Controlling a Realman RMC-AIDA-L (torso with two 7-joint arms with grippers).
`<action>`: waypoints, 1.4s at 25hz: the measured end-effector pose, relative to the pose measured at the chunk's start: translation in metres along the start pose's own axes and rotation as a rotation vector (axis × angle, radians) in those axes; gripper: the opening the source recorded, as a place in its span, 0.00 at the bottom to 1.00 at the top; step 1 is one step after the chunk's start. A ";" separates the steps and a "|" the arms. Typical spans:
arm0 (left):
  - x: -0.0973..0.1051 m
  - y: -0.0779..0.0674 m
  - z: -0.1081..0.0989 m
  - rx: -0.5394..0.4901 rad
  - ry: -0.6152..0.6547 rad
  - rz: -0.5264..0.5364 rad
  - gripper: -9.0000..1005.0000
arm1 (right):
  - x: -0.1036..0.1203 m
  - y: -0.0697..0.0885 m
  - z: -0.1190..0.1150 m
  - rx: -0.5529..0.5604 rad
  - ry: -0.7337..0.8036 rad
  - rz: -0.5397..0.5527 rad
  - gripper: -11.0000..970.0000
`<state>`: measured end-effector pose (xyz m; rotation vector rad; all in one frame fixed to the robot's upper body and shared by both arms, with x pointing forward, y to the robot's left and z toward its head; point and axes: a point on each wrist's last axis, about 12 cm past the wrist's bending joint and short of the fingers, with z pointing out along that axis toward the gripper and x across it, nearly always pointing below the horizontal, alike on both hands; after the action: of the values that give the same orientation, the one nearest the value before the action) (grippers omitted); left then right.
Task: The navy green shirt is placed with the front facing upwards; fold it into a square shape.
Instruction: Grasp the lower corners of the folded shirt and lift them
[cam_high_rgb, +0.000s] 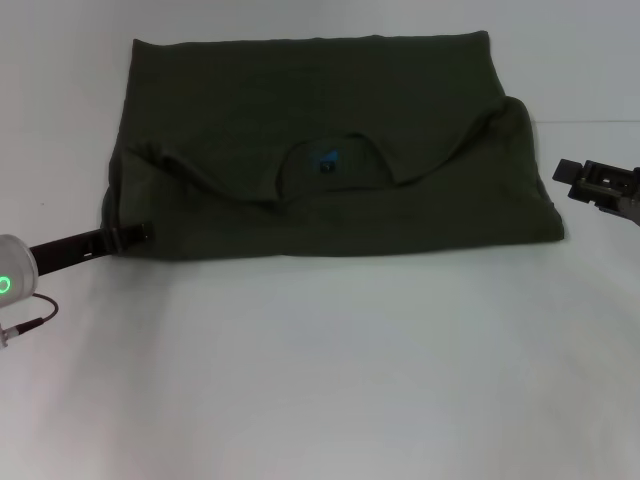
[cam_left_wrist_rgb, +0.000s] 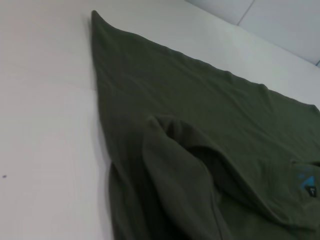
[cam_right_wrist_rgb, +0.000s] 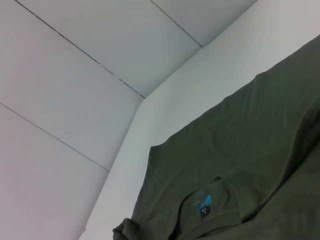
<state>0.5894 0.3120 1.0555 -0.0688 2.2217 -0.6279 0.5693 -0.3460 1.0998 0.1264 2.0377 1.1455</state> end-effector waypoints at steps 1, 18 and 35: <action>0.000 -0.001 0.000 0.002 0.003 0.006 0.74 | 0.000 0.000 0.000 0.000 0.000 0.000 0.56; -0.011 0.000 -0.003 0.013 -0.003 0.018 0.11 | -0.017 -0.001 -0.004 0.064 0.102 -0.029 0.54; -0.040 -0.014 0.003 0.063 -0.009 -0.041 0.07 | -0.061 0.014 0.064 0.483 0.311 -0.206 0.51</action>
<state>0.6158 0.3081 1.0882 -0.0854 2.1948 -0.7177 0.6502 -0.3202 1.1275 -0.0279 2.5074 0.5552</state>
